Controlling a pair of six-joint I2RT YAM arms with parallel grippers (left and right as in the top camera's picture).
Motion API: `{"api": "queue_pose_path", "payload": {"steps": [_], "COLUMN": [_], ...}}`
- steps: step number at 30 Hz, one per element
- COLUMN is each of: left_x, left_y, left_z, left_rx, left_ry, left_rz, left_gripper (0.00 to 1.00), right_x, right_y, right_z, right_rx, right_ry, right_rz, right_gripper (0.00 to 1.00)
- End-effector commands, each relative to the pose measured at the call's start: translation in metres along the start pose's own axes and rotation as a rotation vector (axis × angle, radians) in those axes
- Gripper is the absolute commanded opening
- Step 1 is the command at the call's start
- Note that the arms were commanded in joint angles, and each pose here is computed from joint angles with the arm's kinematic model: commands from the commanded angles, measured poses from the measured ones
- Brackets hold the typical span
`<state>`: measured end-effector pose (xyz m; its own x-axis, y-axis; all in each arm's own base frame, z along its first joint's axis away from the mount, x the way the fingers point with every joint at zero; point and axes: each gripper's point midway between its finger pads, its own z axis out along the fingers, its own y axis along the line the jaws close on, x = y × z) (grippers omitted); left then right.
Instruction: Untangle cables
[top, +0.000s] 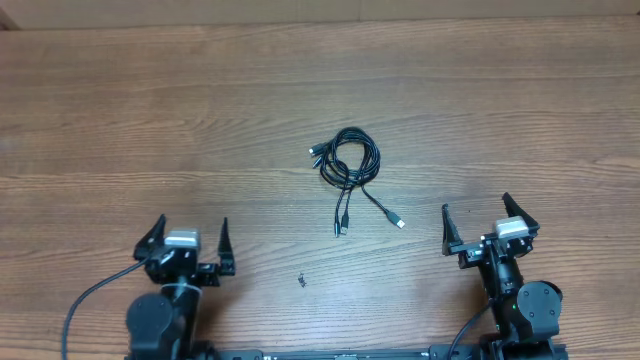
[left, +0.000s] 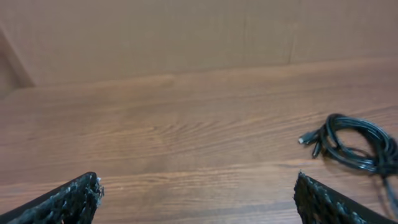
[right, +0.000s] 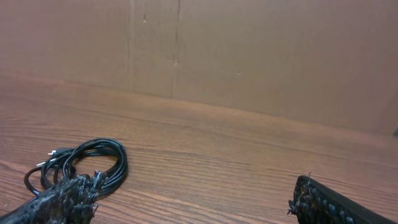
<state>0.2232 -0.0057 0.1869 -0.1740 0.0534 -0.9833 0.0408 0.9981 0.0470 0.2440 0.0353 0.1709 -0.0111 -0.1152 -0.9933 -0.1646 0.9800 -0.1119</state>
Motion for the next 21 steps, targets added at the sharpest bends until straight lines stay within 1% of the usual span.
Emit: {"api": "queue_pose_path", "payload": {"steps": [1, 3, 7, 12, 21], "left_x": [-0.041, -0.047, -0.054, -0.045, -0.041], "left_y": [0.006, 0.006, 0.007, 0.006, 0.005], "left_z": [-0.022, -0.026, -0.029, -0.029, -0.028], "left_rx": [-0.026, -0.025, -0.025, -0.025, -0.021], "left_ry": [-0.073, -0.083, -0.098, -0.062, -0.044], "left_rz": [-0.081, -0.115, -0.12, -0.121, -0.121], "left_gripper": [1.0, 1.0, 1.0, 0.99, 1.0], "right_x": [0.001, 0.001, 0.001, 0.001, 0.001], "right_y": [-0.002, -0.002, -0.002, -0.002, -0.002], "right_z": [0.0, 0.0, 0.0, 0.0, 0.0], "right_rx": [0.011, 0.012, 0.011, 0.011, 0.011], "right_ry": [-0.007, -0.007, -0.007, -0.007, -0.007], "right_rz": [-0.001, -0.001, -0.001, -0.001, -0.001], "right_gripper": [1.0, 1.0, 1.0, 1.0, 1.0]}}
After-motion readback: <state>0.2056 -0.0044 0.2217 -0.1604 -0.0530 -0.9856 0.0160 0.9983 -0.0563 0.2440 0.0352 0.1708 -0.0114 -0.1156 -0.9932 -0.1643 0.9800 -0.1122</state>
